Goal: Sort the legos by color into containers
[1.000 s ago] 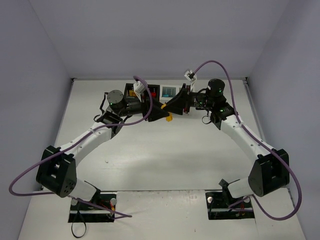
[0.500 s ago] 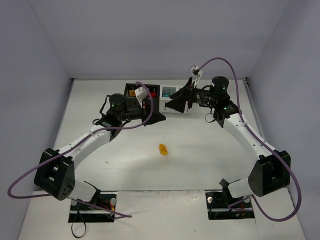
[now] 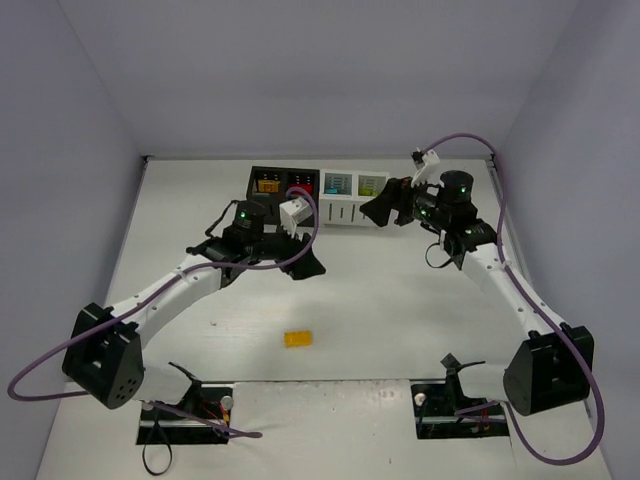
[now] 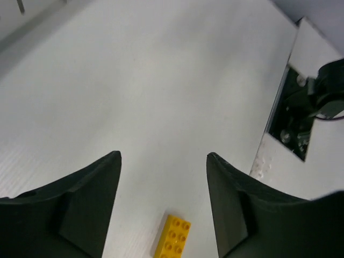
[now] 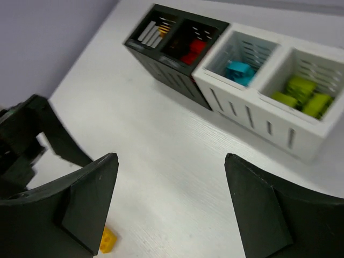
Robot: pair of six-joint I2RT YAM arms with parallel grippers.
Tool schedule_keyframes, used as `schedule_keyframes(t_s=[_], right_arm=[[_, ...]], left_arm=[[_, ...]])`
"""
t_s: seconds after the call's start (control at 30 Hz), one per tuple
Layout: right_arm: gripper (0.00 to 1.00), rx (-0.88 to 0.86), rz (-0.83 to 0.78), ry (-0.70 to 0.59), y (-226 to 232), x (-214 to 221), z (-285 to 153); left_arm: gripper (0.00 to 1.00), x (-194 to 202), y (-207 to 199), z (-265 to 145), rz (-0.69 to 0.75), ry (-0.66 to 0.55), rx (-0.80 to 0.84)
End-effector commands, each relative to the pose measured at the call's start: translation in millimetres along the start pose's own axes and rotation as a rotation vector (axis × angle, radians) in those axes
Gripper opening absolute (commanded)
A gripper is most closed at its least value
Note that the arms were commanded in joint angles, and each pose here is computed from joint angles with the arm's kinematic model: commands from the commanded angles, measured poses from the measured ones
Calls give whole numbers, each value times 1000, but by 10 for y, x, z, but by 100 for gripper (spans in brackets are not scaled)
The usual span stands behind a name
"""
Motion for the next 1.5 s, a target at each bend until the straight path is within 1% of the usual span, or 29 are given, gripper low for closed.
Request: schedule_keyframes(t_s=[0.0,0.03,0.1,0.13,0.17,0.2,0.23,0.27,0.3,0.37,0.47,0.5,0.57,0.6,0.77,0.93,1.13,1.33,1.43,1.47], right_arm=[[78,205,-15,-4,-173,38,-129],[78,240,-3,-1,-195,65,-156],[78,269,18,21,-217,185,-176],[78,278,25,26,-224,215,-182],[78,289,33,31,-233,248,-189],[78,291,39,38,-237,281,-185],[78,292,47,46,-238,320,-184],[78,286,55,54,-238,348,-171],[78,282,61,62,-240,377,-160],[78,267,70,70,-234,408,-139],[78,242,80,80,-230,454,-98],[78,234,84,84,-229,475,-85],[78,222,90,85,-221,492,-73],[78,219,91,84,-216,496,-74],[78,207,96,85,-191,541,-88],[78,206,97,85,-173,563,-113],[78,197,99,89,-161,585,-115],[77,182,102,90,-164,580,-82],[77,171,107,91,-171,575,-49],[77,166,107,90,-168,570,-45]], left_arm=[[62,44,-153,-208,58,44,-143],[63,122,-65,-239,-2,55,-257],[64,282,-48,-232,-52,99,-317],[64,370,10,-240,-81,115,-388],[64,446,-1,-219,-116,125,-405],[65,530,2,-197,-119,143,-421],[66,707,-32,-162,-117,191,-436],[66,779,6,-151,-104,203,-487],[67,911,-16,-120,-86,240,-493],[68,1030,3,-79,-69,288,-494],[68,1184,4,4,15,389,-444],[68,1192,-30,20,72,432,-424],[68,1272,-32,42,123,520,-411],[69,1274,-38,56,177,548,-398],[69,1346,-113,191,331,674,-353],[69,1483,-165,260,392,792,-301],[69,1578,-59,270,421,866,-368],[69,1549,56,308,450,855,-461],[64,1563,64,341,452,846,-454],[58,1569,68,339,453,844,-447]])
Point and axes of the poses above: each gripper's point midway between its finger pads, its own z axis out along the fingers, its own y axis along the line the jaws close on, x = y × z, the point moved 6 cm from there along -z, back along the fingers, and after that the axes turned 14 degrees about -z, right-handed, at the moved point
